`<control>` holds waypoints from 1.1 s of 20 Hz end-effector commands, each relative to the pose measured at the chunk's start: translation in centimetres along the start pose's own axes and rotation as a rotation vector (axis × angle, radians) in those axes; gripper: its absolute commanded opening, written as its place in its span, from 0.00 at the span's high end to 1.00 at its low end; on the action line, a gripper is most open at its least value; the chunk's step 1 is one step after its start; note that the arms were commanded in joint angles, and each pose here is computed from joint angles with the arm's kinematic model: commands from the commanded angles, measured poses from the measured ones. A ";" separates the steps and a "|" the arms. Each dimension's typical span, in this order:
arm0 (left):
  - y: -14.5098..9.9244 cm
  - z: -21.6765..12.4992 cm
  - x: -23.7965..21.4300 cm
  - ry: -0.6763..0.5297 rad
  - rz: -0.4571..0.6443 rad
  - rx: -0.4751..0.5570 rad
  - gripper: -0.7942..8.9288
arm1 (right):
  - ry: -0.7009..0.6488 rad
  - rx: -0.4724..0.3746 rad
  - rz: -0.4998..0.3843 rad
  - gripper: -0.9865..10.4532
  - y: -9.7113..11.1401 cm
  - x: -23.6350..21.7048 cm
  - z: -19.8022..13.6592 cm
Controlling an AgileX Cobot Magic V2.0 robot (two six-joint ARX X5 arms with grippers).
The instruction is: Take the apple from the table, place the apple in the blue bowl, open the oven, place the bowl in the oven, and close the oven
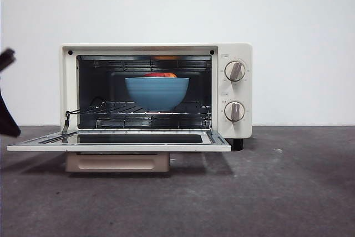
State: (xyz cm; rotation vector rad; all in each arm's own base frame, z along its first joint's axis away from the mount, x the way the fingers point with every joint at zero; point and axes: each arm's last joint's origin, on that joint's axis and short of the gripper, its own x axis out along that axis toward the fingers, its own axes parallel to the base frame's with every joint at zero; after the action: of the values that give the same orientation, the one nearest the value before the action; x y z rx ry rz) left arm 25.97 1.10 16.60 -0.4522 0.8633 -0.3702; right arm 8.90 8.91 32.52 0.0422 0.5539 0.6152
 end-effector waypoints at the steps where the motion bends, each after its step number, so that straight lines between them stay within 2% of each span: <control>1: 0.9 -0.1 1.3 0.013 0.002 -0.021 0.91 | -0.021 0.021 0.012 0.78 0.0 -0.7 -0.2; 5: 1.6 -0.6 3.2 0.044 -0.005 -0.058 0.91 | -0.056 0.047 -0.001 0.78 -0.2 -1.4 -0.2; 12: 0.0 -1.2 5.1 0.081 -0.060 0.005 0.91 | -0.052 0.046 -0.012 0.78 -0.3 -1.5 -0.3; 22: -0.5 1.1 4.3 -0.028 -0.354 -0.101 0.91 | -0.036 0.046 -0.044 0.78 -0.4 -1.5 -0.5</control>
State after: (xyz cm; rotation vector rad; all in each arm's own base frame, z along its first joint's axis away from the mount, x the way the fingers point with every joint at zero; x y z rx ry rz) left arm 28.88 -0.36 14.28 -0.6705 0.7865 -0.5427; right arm 7.83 7.54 32.52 0.0712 0.5377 0.5550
